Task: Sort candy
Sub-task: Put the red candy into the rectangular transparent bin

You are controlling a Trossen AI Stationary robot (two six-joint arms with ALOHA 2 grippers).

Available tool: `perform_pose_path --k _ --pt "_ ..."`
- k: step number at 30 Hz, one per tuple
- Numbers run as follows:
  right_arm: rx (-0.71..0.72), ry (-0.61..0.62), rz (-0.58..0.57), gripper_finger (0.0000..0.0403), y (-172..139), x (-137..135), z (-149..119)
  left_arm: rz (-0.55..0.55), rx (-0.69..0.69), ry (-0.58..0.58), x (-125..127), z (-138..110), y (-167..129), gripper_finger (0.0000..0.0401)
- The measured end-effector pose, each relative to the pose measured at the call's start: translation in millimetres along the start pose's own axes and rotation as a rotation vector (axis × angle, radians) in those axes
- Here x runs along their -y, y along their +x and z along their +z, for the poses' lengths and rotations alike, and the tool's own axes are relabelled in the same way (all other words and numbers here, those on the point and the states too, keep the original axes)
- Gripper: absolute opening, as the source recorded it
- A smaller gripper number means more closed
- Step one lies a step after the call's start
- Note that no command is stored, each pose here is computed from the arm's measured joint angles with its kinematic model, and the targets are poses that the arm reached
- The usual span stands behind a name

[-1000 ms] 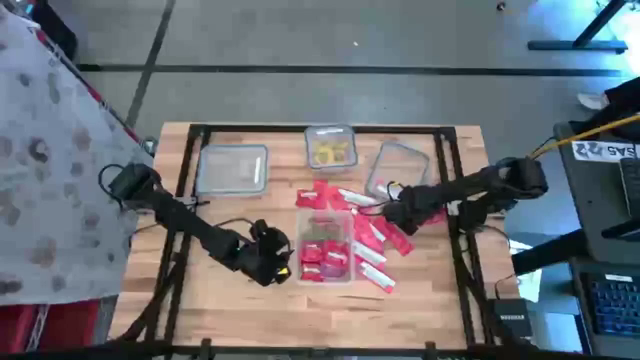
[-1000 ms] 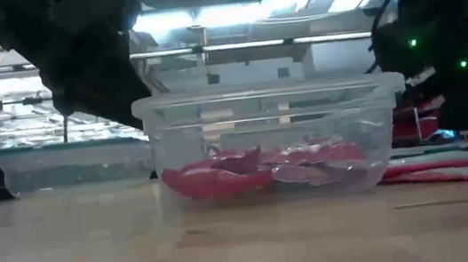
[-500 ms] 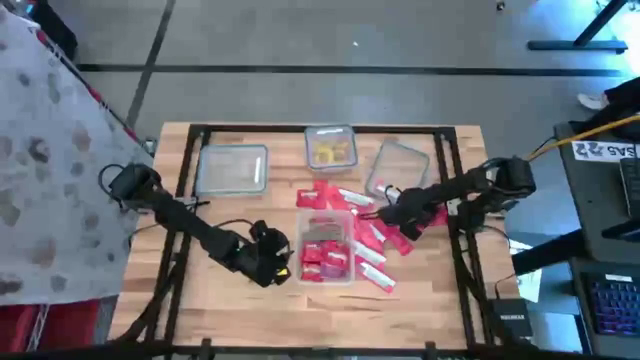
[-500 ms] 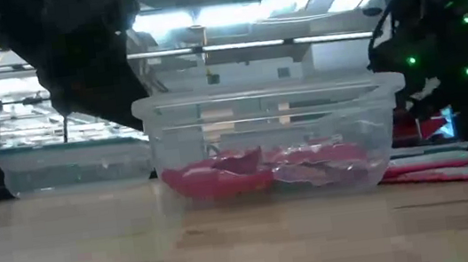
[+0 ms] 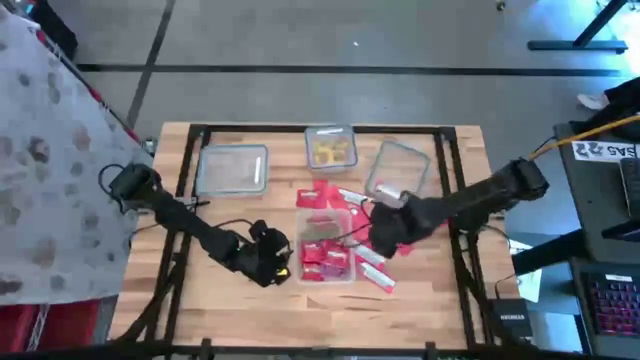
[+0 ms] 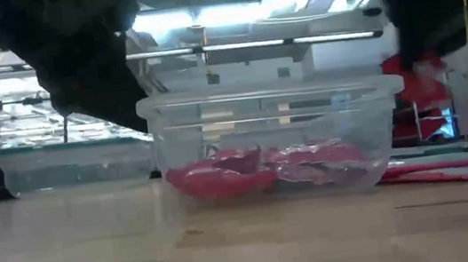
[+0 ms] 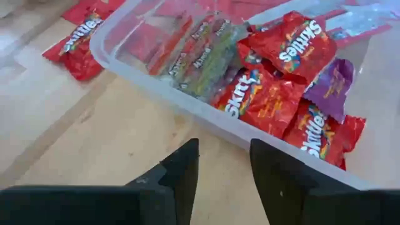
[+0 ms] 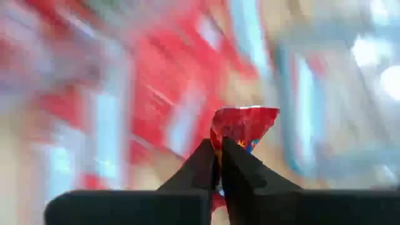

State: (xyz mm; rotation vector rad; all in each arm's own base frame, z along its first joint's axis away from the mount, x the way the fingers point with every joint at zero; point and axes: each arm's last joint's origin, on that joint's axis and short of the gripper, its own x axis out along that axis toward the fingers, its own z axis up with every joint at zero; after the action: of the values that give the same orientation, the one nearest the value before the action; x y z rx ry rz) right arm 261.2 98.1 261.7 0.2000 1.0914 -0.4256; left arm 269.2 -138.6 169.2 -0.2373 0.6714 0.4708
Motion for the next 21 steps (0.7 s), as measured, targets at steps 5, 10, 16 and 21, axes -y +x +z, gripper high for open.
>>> perform_pose_path --k 5,10,16,21 --pt "0.329 -0.014 0.324 0.0 -4 -45 22 -0.007 -0.01 0.028 2 -5 -4 0.0129" --pt "0.54 0.032 0.519 0.0 21 -81 39 0.021 -0.036 0.039 -1 -9 -5 0.0129" --pt "0.554 0.1 0.562 0.0002 69 -108 37 0.033 -0.044 0.031 -2 -10 -5 0.0129" --pt "0.52 0.179 0.453 0.0002 99 -113 27 0.04 -0.049 0.035 -3 -10 -5 0.0129"
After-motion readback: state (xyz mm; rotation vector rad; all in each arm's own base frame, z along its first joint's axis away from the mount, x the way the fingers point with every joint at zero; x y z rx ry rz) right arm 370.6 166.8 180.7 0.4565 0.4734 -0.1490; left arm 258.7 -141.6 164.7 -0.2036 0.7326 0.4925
